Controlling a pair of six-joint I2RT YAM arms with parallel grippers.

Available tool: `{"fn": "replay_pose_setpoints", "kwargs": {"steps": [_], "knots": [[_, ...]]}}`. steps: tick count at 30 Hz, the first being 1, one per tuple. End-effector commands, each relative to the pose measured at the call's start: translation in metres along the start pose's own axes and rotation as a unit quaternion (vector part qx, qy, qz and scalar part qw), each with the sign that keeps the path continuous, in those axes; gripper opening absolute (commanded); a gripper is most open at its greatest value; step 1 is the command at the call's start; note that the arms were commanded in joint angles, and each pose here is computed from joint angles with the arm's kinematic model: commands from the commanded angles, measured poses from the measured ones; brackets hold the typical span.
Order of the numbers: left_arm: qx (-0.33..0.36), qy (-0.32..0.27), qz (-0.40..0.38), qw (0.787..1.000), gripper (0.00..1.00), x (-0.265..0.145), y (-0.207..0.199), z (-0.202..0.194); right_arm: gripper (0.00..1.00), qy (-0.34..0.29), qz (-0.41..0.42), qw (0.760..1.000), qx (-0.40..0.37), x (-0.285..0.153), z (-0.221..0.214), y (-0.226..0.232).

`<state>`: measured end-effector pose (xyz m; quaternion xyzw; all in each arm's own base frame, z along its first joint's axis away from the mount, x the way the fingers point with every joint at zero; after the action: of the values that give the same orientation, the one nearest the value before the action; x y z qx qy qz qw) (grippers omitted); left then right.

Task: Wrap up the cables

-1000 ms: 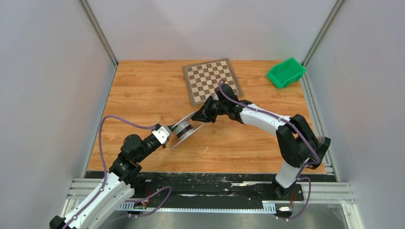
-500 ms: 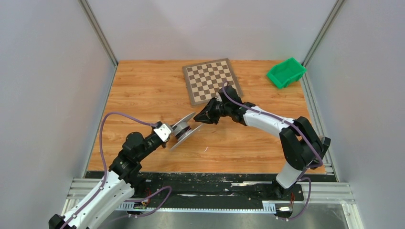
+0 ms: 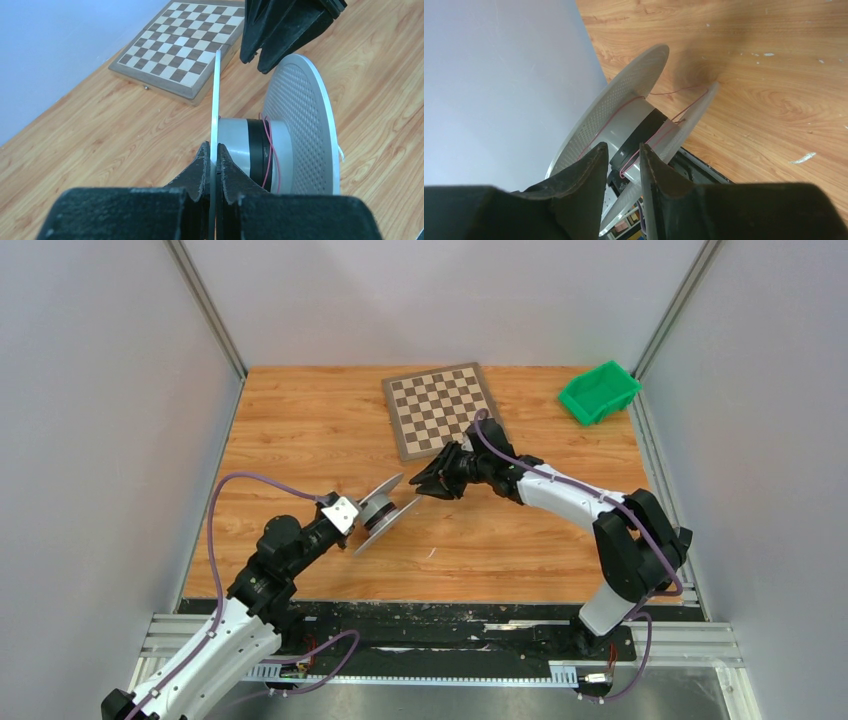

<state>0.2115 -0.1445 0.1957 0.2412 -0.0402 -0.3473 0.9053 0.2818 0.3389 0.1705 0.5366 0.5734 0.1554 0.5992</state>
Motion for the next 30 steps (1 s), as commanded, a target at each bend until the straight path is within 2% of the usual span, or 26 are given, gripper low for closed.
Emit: {"fn": "replay_pose_setpoints", "kwargs": {"steps": [1, 8, 13, 15, 20, 26, 30], "knots": [[0.003, -0.094, 0.092, 0.991, 0.0, -0.007, 0.046, 0.062, 0.34, -0.002, 0.001, 1.0, 0.024, -0.012, 0.0, 0.001], [-0.031, -0.087, 0.093, 0.991, 0.0, -0.01, 0.044, 0.059, 0.38, -0.034, 0.02, 0.999, 0.001, -0.03, 0.019, 0.007], [-0.083, -0.063, 0.103, 0.989, 0.0, -0.013, 0.043, 0.051, 0.39, -0.081, 0.063, 0.985, -0.137, -0.059, 0.026, 0.031], [-0.103, -0.052, 0.109, 0.987, 0.0, -0.014, 0.044, 0.048, 0.39, -0.101, 0.084, 0.966, -0.221, -0.074, 0.023, 0.04], [-0.162, -0.037, 0.139, 0.976, 0.0, -0.018, 0.051, 0.046, 0.41, -0.144, 0.132, 0.908, -0.371, -0.111, 0.008, 0.039], [-0.243, -0.005, 0.157, 0.957, 0.0, -0.02, 0.048, 0.035, 0.42, -0.185, 0.146, 0.84, -0.489, -0.134, -0.006, 0.016], [-0.283, -0.015, 0.162, 0.945, 0.0, -0.021, 0.048, 0.04, 0.41, -0.228, 0.17, 0.778, -0.561, -0.151, -0.015, 0.016]]}}
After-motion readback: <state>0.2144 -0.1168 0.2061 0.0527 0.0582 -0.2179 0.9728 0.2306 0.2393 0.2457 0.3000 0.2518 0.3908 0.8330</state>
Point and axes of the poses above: each gripper's point midway between its finger pads, its own x axis out along the fingers, its own y axis along the line the jaws close on, z = x × y, the point moved 2 cm from there along -x, back along the fingers, and after that the axes turned 10 degrees about x, right-handed, at the moved point
